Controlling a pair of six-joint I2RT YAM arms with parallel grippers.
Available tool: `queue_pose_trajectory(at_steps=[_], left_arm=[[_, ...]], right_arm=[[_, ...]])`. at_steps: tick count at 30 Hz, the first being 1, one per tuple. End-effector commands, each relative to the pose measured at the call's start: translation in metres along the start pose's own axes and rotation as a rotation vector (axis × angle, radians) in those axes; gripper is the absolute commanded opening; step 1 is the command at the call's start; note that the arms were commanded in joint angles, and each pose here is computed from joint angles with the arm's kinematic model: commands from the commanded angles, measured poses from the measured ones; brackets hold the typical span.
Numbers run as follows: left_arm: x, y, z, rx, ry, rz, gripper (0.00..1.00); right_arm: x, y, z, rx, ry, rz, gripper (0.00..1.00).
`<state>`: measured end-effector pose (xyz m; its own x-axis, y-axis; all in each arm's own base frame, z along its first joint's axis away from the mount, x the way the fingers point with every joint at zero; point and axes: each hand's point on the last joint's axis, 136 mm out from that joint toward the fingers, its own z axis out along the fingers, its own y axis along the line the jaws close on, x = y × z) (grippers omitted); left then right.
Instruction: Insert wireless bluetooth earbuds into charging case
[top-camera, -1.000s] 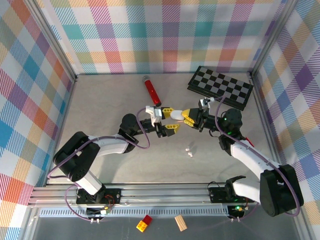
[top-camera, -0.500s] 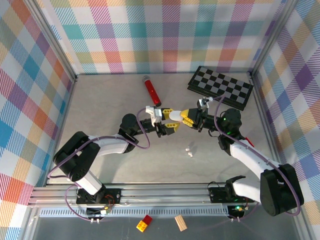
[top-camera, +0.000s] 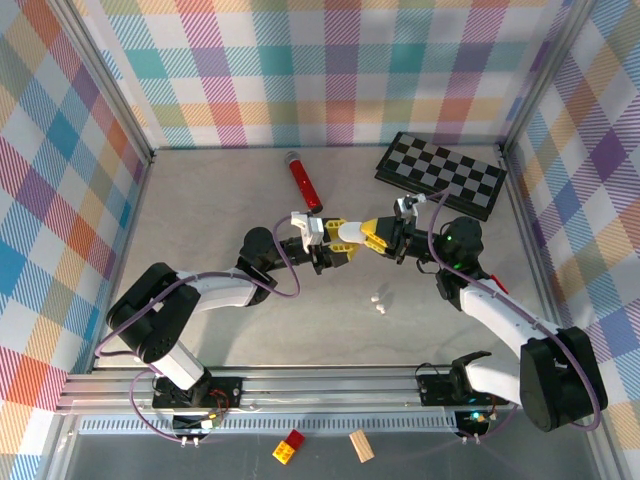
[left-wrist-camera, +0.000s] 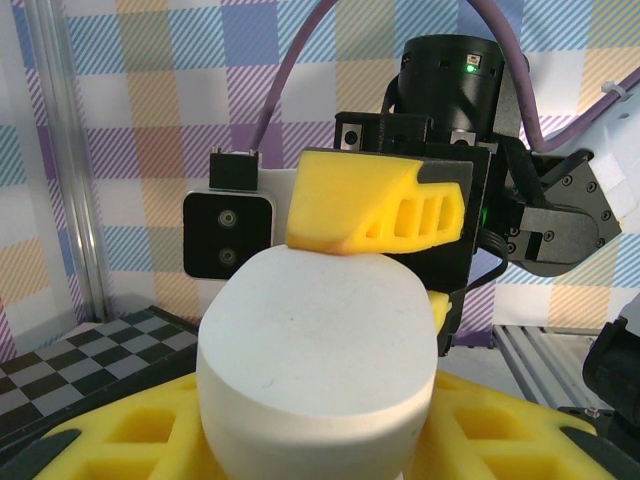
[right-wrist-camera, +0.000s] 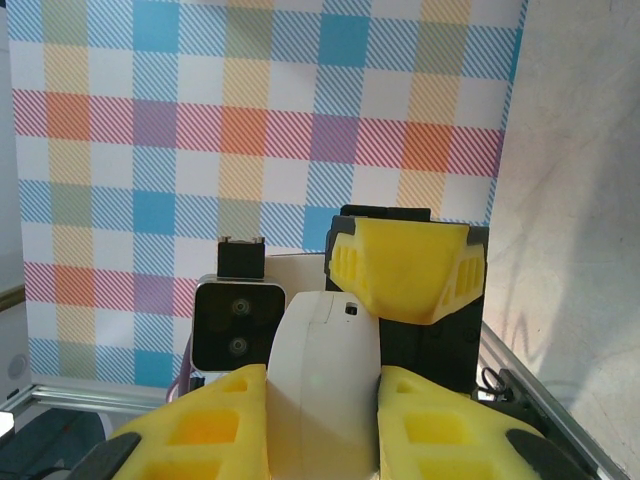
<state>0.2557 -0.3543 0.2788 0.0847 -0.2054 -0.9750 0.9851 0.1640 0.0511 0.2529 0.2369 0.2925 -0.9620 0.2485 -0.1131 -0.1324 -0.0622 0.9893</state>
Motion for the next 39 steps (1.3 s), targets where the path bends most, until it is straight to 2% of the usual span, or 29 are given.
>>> queue_pose_trajectory(at_steps=[1, 5, 11, 20, 24, 29, 39], left_arm=[[-0.023, -0.012, 0.005, 0.066, -0.058, 0.054, 0.43], [-0.023, -0.013, 0.005, 0.067, -0.055, 0.051, 0.43], [-0.023, -0.013, 0.005, 0.069, -0.054, 0.045, 0.36], [-0.013, -0.012, 0.002, 0.057, -0.005, 0.039, 0.37], [-0.007, -0.013, -0.002, 0.055, 0.006, 0.023, 0.37], [0.0, -0.016, -0.009, 0.047, 0.029, -0.006, 0.37], [0.012, -0.02, -0.014, 0.049, 0.065, -0.072, 0.37]], right_arm=[[-0.004, 0.003, 0.004, -0.005, -0.006, -0.022, 0.16], [-0.004, 0.003, 0.004, -0.004, -0.006, -0.022, 0.16], [-0.004, -0.001, 0.004, 0.006, -0.004, -0.018, 0.19], [-0.005, 0.004, 0.003, 0.019, -0.017, -0.079, 0.59], [-0.003, 0.001, -0.001, 0.108, -0.024, -0.157, 0.73], [-0.002, -0.001, -0.021, 0.364, -0.049, -0.432, 0.77], [0.025, 0.003, -0.013, 0.613, 0.157, -0.999, 0.8]])
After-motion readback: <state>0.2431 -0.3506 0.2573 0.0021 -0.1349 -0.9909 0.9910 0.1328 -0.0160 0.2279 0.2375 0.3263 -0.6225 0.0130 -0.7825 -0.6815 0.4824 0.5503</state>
